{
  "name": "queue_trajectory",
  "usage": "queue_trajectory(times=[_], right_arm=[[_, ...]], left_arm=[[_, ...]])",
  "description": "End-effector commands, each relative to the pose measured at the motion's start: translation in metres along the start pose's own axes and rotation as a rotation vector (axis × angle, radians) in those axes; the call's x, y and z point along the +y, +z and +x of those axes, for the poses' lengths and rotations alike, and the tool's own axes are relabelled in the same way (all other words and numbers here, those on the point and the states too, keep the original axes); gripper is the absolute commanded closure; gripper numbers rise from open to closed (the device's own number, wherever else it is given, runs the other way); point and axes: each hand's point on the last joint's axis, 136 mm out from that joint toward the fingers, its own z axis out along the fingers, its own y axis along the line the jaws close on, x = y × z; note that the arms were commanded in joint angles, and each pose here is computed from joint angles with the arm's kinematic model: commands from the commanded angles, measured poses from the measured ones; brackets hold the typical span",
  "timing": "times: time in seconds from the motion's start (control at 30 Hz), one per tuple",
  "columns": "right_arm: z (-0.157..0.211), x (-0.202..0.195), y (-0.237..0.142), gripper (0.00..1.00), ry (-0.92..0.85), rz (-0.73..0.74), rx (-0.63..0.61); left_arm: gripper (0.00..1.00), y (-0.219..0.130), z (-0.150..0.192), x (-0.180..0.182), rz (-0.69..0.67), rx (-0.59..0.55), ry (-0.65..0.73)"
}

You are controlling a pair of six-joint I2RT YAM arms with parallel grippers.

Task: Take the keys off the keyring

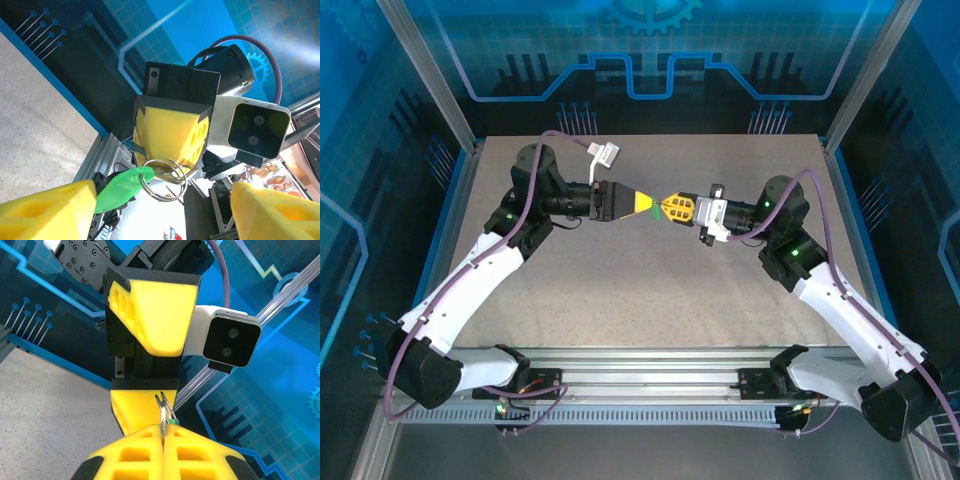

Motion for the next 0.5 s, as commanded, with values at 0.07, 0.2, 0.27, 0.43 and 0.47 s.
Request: queue_trajectory(times=[0.07, 0.2, 0.27, 0.43, 0.47], right_arm=[[-0.011, -0.004, 0.000, 1.00, -0.048, 0.023, -0.023], [-0.012, -0.003, 0.003, 1.00, -0.046, 0.018, -0.032], [-0.011, -0.002, 0.004, 1.00, -0.045, 0.011, -0.031], [-0.006, 0.003, 0.008, 1.00, -0.054, -0.003, -0.008], [-0.006, 0.004, 0.008, 1.00, -0.056, -0.003, -0.006]], left_arm=[[0.22, 0.000, 0.004, 0.003, 0.009, 0.007, 0.003], [0.24, 0.002, 0.002, -0.003, 0.046, 0.007, -0.002], [0.28, 0.004, 0.004, -0.005, 0.055, 0.019, -0.003], [0.39, 0.006, 0.004, -0.010, 0.082, 0.024, -0.002], [0.41, 0.006, 0.004, -0.010, 0.085, 0.022, -0.001]])
